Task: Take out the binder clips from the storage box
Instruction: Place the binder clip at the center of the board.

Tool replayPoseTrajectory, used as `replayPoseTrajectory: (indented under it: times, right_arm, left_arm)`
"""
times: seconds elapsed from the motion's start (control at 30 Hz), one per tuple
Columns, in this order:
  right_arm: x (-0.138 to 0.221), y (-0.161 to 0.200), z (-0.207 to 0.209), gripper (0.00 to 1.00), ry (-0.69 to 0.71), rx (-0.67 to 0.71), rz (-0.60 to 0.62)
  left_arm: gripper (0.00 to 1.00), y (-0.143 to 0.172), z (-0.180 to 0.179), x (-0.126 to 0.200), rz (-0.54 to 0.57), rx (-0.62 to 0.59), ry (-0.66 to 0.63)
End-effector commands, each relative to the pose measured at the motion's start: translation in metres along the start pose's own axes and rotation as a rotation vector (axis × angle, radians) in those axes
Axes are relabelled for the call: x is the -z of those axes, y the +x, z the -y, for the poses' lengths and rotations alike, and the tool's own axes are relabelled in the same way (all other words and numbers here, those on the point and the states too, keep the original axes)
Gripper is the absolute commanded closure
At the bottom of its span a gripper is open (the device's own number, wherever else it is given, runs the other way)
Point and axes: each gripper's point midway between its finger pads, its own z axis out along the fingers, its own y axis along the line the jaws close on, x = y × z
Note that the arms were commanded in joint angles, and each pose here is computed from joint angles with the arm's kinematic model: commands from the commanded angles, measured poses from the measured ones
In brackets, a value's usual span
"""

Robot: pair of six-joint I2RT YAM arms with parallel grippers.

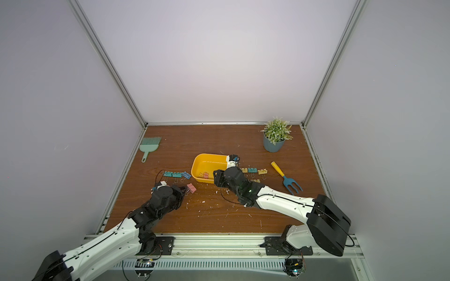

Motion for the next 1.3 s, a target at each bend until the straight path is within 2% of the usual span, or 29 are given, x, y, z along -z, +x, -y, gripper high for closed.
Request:
replayPoseTrajectory:
  times: [0.0,0.43,0.5,0.63,0.67,0.7,0.87,0.93,1.07,1.27]
  right_arm:
    - [0.002,-0.010,-0.018,0.45,-0.052,-0.019,0.019]
    - [0.002,-0.012,-0.015,0.45,-0.038,-0.015,0.034]
    - [0.000,-0.010,-0.015,0.45,-0.034,-0.014,0.028]
    - [-0.003,-0.008,-0.015,0.44,-0.028,-0.009,0.014]
    - [-0.004,-0.007,-0.016,0.44,-0.029,-0.003,0.007]
    - [-0.005,-0.007,-0.019,0.44,-0.038,0.005,0.001]
    - [-0.023,0.000,-0.029,0.45,-0.015,0.105,-0.079]
    - [-0.035,0.004,-0.032,0.48,0.006,0.159,-0.129]
    - [-0.059,0.010,-0.036,0.54,0.053,0.264,-0.221]
    - [-0.095,0.023,-0.042,0.56,0.107,0.374,-0.363]
  left_arm:
    - [1.00,0.004,0.007,-0.004,-0.008,0.039,0.006]
    - [0.99,-0.013,-0.015,-0.012,0.102,0.070,-0.086]
    - [0.86,-0.012,-0.013,-0.013,0.096,0.061,-0.084]
    - [0.76,-0.012,-0.015,-0.010,0.092,0.065,-0.086]
    - [0.69,-0.012,-0.013,-0.008,0.095,0.063,-0.081]
    - [0.66,-0.014,-0.012,-0.006,0.098,0.062,-0.078]
    - [0.64,-0.030,-0.005,0.015,0.169,0.023,-0.068]
    - [0.63,-0.039,0.002,0.025,0.213,-0.026,-0.054]
    - [0.62,-0.052,0.035,0.038,0.275,-0.203,0.007]
    - [0.61,-0.051,0.063,0.035,0.259,-0.431,-0.025]
